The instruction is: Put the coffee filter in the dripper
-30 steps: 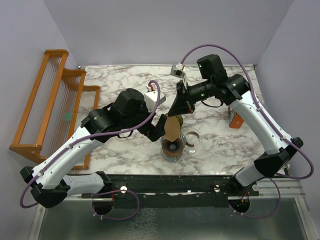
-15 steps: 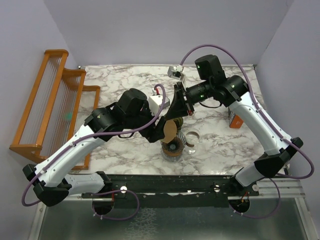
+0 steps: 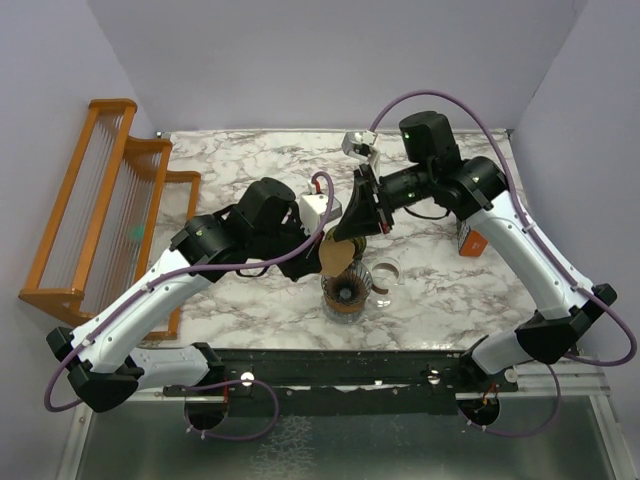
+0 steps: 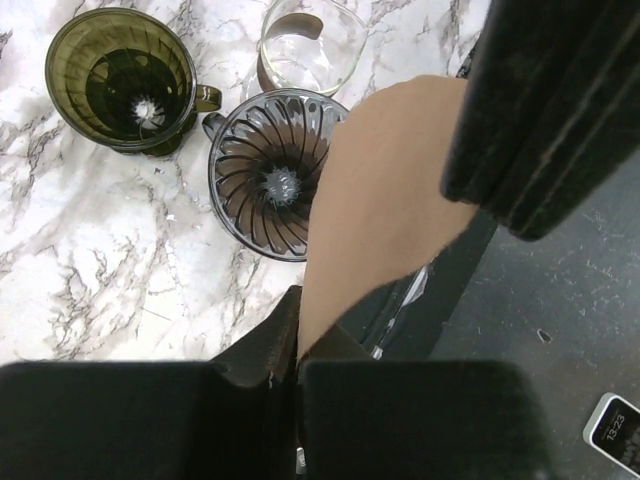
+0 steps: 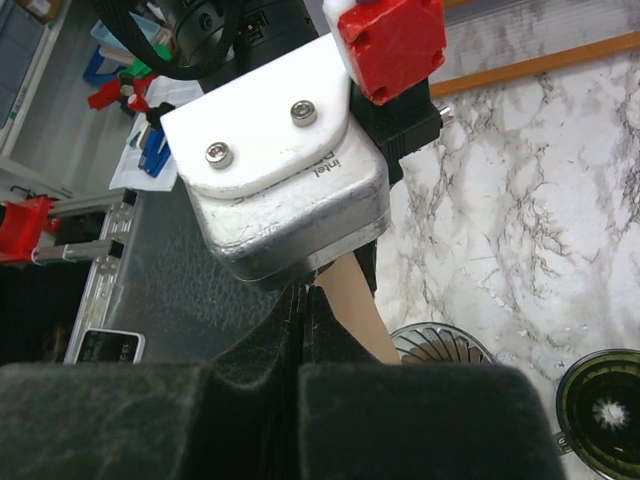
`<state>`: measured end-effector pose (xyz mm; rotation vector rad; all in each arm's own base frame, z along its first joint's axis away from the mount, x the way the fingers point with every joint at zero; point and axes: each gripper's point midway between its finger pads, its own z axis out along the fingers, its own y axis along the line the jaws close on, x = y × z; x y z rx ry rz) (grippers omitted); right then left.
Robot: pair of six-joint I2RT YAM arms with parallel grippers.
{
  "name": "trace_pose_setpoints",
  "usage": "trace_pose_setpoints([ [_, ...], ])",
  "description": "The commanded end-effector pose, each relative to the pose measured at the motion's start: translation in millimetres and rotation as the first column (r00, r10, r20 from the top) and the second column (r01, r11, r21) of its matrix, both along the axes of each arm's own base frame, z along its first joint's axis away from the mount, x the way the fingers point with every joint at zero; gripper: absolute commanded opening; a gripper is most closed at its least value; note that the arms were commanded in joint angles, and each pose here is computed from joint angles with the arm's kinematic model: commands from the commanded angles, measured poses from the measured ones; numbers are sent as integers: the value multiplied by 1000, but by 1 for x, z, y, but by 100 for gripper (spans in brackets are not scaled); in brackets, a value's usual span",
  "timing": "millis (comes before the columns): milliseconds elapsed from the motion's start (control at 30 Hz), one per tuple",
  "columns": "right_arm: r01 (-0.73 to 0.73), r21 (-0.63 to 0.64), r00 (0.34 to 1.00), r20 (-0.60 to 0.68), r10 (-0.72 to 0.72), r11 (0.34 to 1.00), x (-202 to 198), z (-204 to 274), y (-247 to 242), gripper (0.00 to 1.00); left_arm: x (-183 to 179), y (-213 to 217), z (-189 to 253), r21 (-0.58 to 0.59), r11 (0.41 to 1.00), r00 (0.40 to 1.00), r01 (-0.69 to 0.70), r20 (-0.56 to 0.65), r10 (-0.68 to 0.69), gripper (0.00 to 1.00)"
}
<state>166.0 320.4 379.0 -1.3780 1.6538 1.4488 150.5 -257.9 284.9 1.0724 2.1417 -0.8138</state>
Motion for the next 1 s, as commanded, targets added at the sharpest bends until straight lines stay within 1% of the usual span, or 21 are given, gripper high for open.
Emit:
trace_pose_setpoints([
  [0, 4, 26, 1000, -2, -4, 1000, -5, 4, 1, 1, -11, -3, -1, -17, 999, 998, 45, -41, -46, 0],
  [33, 16, 26, 1000, 0, -16, 1000, -4, 4, 2, 1, -12, -3, -1, -19, 999, 998, 46, -43, -47, 0],
  [100, 52, 29, 998, 17, -53, 998, 2, 5, 2, 12, -12, -4, 2, -25, 998, 998, 50, -39, -51, 0],
  [167, 97, 34, 994, 40, -98, 995, 8, 6, 2, 19, -13, -4, 4, -34, 998, 998, 52, -33, -53, 0],
  [233, 142, 51, 987, 69, -146, 988, 13, 10, 1, 37, -13, -4, 6, -45, 998, 998, 51, -26, -52, 0],
  [333, 239, 73, 966, 89, -245, 968, 23, 15, -3, 54, -15, -6, 11, -83, 995, 998, 59, -13, -60, 0],
  [433, 329, 106, 932, 121, -340, 938, 30, 18, -11, 64, -16, -7, 15, -118, 991, 998, 63, 6, -62, 0],
  [500, 381, 150, 905, 144, -401, 912, 31, 24, -19, 71, -17, -9, 19, -149, 987, 998, 62, 19, -60, 0],
  [600, 446, 201, 866, 150, -477, 872, 33, 30, -30, 77, -19, -15, 25, -209, 975, 997, 78, 28, -74, 0],
  [700, 479, 224, 846, 141, -514, 849, 29, 32, -38, 79, -25, -21, 32, -273, 956, 994, 107, 37, -101, 0],
  [833, 494, 216, 844, 113, -525, 842, 21, 25, -46, 79, -35, -26, 45, -347, 923, 986, 166, 58, -156, 0],
  [967, 488, 216, 856, 73, -512, 846, 7, 20, -51, 79, -46, -26, 58, -392, 895, 977, 212, 81, -196, 0],
])
